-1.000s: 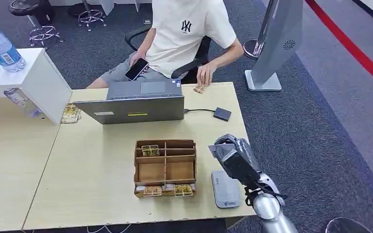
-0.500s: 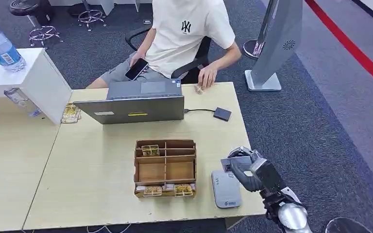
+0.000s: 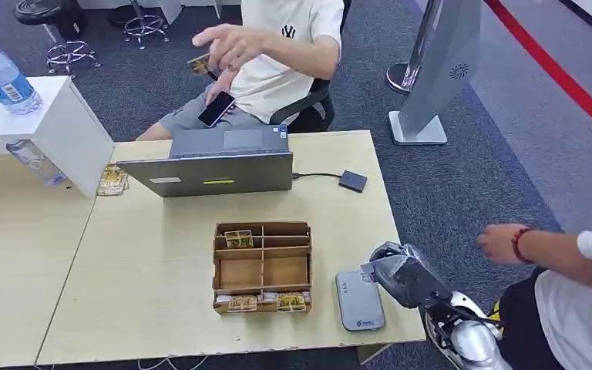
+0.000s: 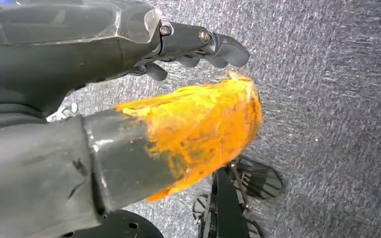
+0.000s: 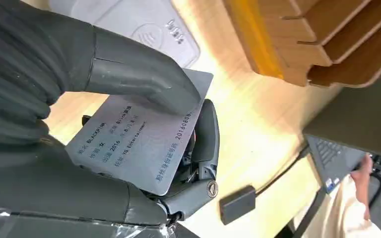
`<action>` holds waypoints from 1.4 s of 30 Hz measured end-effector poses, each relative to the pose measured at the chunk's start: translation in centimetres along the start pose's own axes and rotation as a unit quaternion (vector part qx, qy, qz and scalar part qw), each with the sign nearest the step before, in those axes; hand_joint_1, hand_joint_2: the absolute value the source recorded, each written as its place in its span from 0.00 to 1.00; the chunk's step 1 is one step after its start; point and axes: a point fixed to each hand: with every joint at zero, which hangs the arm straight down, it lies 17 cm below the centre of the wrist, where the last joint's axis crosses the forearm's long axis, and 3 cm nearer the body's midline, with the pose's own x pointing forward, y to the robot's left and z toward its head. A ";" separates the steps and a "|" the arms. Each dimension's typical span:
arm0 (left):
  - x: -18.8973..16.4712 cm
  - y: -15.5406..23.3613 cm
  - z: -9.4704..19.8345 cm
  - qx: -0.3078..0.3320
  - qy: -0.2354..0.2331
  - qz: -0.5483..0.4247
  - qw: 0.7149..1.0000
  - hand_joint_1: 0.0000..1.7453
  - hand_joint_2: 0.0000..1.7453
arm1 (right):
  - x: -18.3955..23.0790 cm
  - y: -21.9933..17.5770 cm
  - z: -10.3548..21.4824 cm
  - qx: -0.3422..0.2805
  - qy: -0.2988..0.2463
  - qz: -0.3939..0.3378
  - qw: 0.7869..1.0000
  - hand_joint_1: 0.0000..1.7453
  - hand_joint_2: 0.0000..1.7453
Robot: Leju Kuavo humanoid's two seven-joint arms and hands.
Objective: Pass the card to the sensor for recognition and then transmit it.
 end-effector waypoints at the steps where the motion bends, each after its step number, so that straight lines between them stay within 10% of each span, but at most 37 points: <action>1: -0.1 -0.1 0.0 -0.001 0.002 0.000 1.000 0.00 0.00 | -0.2 0.0 0.1 0.003 0.002 0.006 1.000 1.00 1.00; 42: -1.1 -2.1 0.5 -0.012 0.021 0.018 1.000 0.00 0.00 | 0.6 6.1 1.9 0.120 -0.002 0.075 0.990 1.00 1.00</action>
